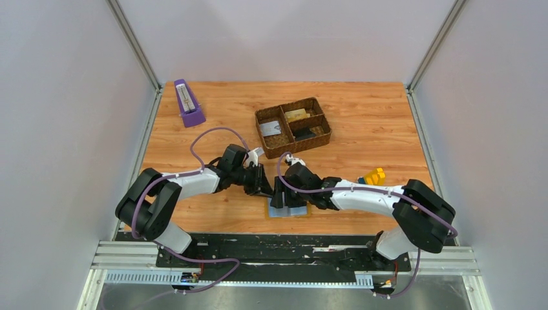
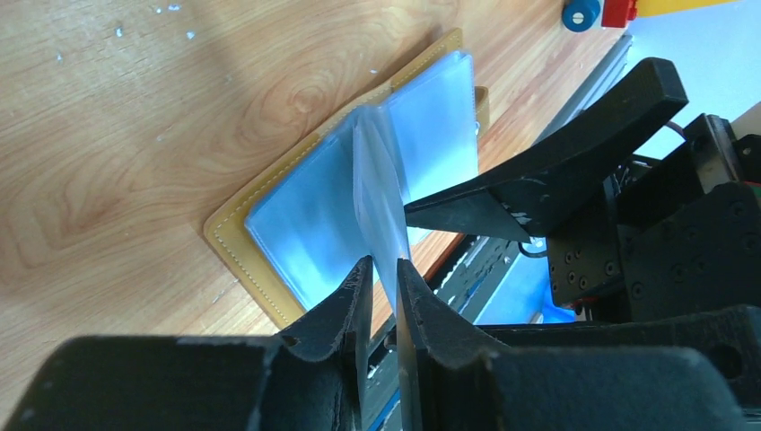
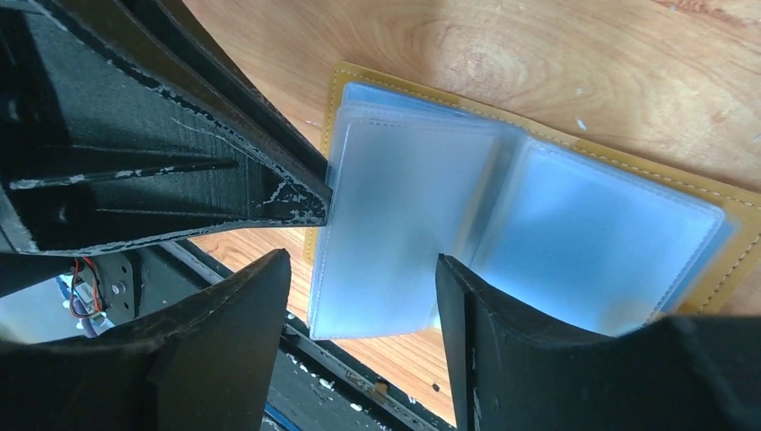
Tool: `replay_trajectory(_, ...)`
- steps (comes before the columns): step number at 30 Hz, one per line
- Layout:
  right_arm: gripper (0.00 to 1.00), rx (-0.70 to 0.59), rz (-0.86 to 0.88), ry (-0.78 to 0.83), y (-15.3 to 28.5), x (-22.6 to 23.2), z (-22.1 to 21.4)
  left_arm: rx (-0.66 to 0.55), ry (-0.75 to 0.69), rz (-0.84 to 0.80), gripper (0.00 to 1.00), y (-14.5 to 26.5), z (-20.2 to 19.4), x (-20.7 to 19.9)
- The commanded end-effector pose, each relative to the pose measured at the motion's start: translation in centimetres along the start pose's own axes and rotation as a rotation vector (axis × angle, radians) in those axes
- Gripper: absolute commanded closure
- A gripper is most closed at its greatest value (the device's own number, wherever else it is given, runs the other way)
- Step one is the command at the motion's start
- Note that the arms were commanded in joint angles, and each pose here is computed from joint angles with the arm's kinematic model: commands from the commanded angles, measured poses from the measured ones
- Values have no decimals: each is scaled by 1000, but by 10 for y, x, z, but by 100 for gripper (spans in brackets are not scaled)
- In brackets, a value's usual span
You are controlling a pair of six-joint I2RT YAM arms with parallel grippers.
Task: Take the credit cards out of the card holder
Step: Remove the credit card from the card holder.
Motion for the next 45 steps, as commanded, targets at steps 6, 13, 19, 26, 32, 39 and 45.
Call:
replay_trajectory(6, 53, -101, -45, 0, 5, 6, 11, -28, -24, -79, 76, 1, 4, -10)
replay_trajectory(13, 63, -135, -51, -14, 15, 1, 10, -34, -29, -71, 74, 2, 4, -10)
replay_trajectory(19, 54, -128, -66, -4, 13, 0, 10, -35, -16, 16, 72, 4, 3, -4)
replay_trajectory(26, 36, -118, -165, -37, 2, 7, 15, -175, -32, 334, 67, 43, 7, 0)
replay_trajectory(32, 28, -96, -297, -24, -11, 8, 11, -297, -48, 418, 60, 75, 4, -6)
replay_trajectory(39, 29, -79, -446, 13, -26, 6, 6, -310, -52, 418, 55, 80, 1, -6)
replay_trajectory(45, 37, -53, -474, 10, -33, 1, 0, -296, -53, 411, 55, 78, 0, -4)
Point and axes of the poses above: each gripper's point midway between its finger pads, its own y axis back along the fingers, its own x axis along the line the jaws close on, z = x × y, the point moved 9 cm from there along y, back along the fingers, and after that the axes turned 4 degrees about -y, right-handed, at the moved point
